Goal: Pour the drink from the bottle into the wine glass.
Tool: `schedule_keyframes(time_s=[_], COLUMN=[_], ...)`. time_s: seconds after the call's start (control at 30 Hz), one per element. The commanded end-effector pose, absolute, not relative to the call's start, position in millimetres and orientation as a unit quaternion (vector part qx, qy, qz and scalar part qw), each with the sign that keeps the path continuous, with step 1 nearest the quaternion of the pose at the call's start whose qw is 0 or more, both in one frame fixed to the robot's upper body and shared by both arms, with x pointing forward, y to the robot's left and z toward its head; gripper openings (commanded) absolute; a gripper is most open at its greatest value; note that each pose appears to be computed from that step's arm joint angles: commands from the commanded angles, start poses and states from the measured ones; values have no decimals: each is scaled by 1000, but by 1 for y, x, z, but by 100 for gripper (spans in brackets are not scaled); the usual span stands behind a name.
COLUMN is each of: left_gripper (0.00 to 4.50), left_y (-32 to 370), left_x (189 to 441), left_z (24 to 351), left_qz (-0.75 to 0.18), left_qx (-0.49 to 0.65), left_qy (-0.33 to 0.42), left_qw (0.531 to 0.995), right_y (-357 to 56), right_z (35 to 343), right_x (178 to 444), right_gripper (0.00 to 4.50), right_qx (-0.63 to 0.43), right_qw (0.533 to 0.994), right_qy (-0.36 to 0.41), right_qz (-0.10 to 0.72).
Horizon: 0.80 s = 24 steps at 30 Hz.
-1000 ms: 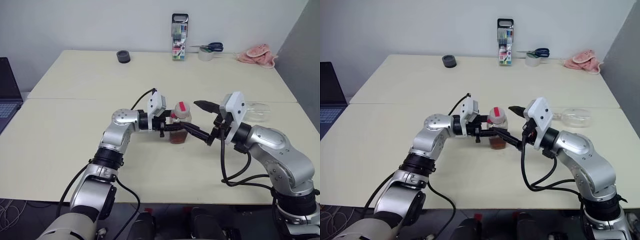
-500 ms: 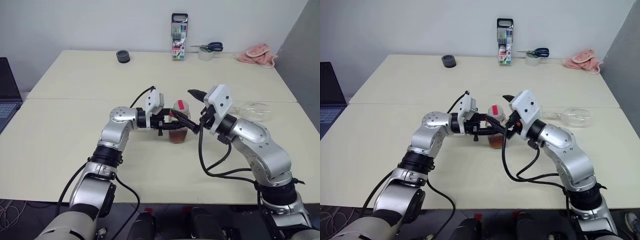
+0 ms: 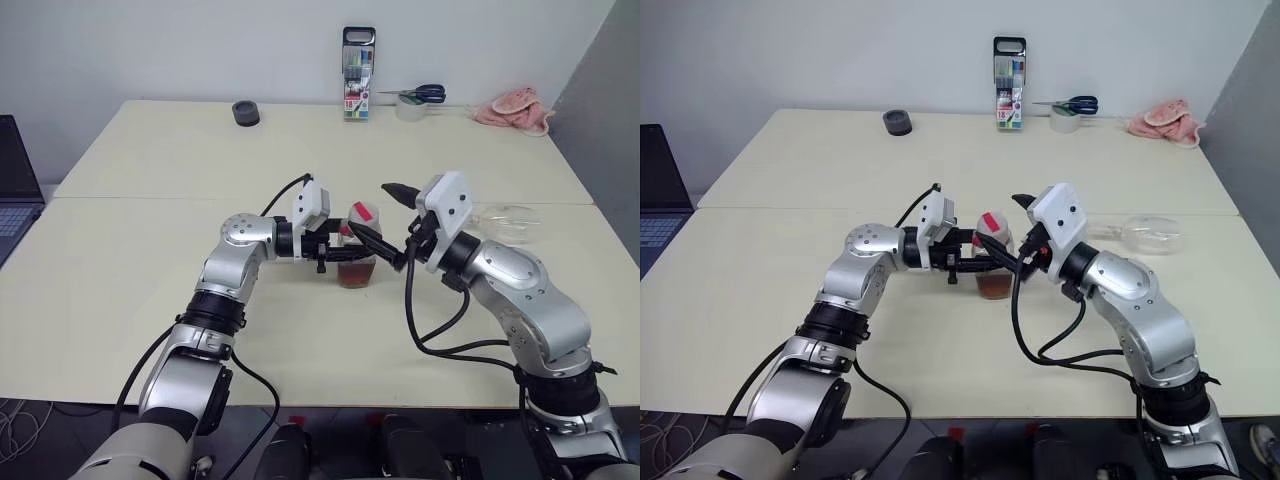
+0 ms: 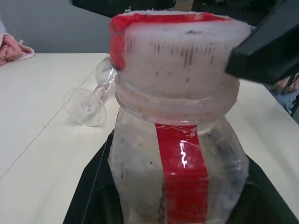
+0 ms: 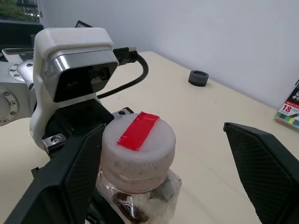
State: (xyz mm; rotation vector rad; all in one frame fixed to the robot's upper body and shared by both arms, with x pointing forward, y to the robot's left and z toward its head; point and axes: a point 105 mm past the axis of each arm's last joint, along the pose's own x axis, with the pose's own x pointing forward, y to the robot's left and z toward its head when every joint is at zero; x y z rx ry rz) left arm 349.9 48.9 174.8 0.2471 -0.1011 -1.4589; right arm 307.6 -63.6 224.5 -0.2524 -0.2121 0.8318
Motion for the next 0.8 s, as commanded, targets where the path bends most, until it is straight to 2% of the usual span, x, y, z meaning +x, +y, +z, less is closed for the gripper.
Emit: schedule_keyframes(time_s=[0.03,0.8], left_gripper=[178,178], left_y=[48,49], left_x=[346,346], left_z=[187,186], left_qz=[-670,-670], left_qx=[125,124], left_qy=[-72,-71], left_qw=[728,729], right_y=[-79,-87], right_z=[240,237], right_x=[306,300], right_gripper=[429,429], right_qx=[-121,-140], right_qw=[910,907], right_qy=[-126,-115], right_qz=[377,381])
